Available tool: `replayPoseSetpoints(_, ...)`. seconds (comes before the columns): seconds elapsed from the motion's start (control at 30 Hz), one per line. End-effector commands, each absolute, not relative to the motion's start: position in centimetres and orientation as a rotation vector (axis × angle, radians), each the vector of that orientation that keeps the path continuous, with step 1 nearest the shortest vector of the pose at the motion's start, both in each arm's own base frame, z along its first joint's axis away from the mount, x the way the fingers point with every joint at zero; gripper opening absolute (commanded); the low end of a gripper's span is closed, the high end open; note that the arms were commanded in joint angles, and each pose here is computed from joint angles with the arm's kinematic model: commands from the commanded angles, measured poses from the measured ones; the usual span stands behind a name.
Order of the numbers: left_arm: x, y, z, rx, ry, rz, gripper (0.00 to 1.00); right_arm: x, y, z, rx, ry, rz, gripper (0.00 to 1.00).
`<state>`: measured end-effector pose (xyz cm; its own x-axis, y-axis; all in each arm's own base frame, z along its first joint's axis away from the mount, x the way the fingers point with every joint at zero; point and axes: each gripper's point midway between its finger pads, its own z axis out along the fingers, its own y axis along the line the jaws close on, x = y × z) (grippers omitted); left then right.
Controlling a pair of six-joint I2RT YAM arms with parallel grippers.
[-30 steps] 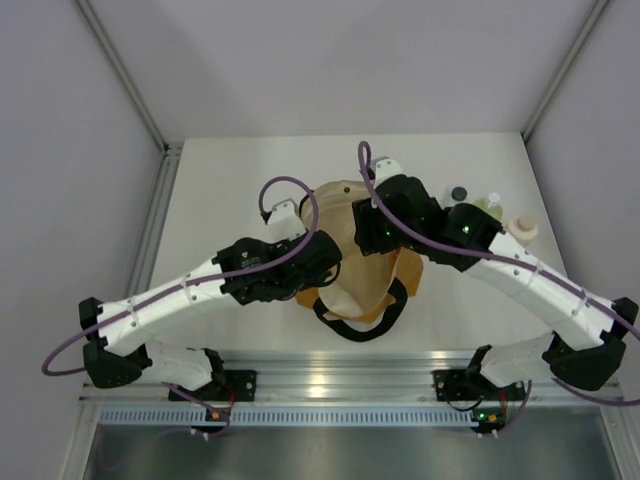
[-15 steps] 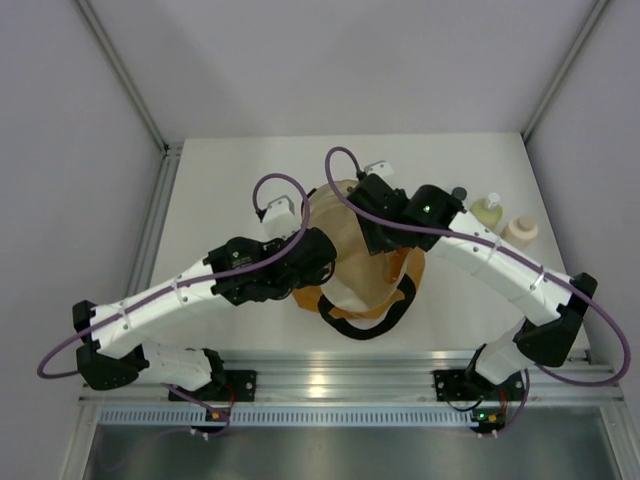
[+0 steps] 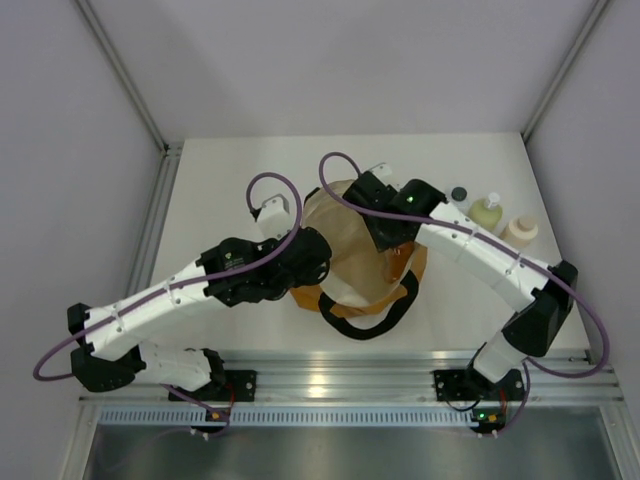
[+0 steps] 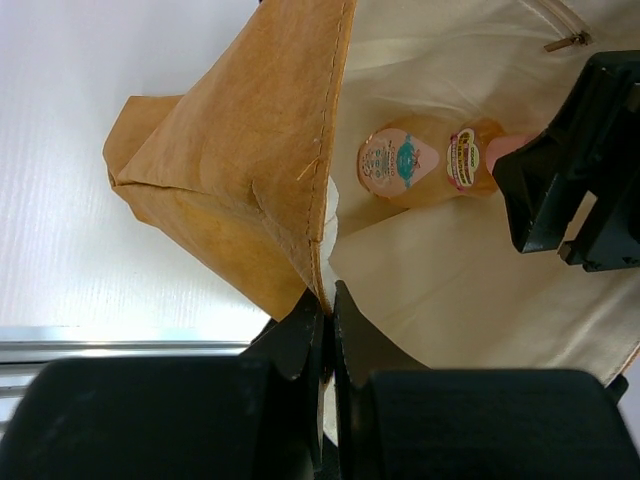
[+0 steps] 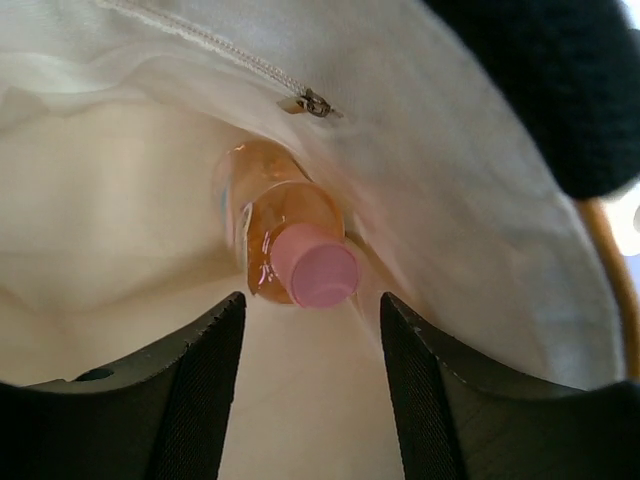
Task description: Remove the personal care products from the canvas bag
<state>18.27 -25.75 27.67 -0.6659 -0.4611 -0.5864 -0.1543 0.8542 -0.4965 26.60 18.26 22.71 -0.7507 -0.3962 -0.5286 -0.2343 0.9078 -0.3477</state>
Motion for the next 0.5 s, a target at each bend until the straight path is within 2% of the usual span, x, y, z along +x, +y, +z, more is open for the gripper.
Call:
replayPoseSetpoints(0.0,18.8,-26.0,31.2,-0.507,2.182,-0.662,0.0,27.8,17.2,22.9,-0.449,2.43,-0.402,0.56)
replayPoseSetpoints(0.47,18.7,-26.1,31.1,-0.5,2.191,-0.662,0.0,28.3,18.3,19.5,-0.455,2.52,-0.21,0.56)
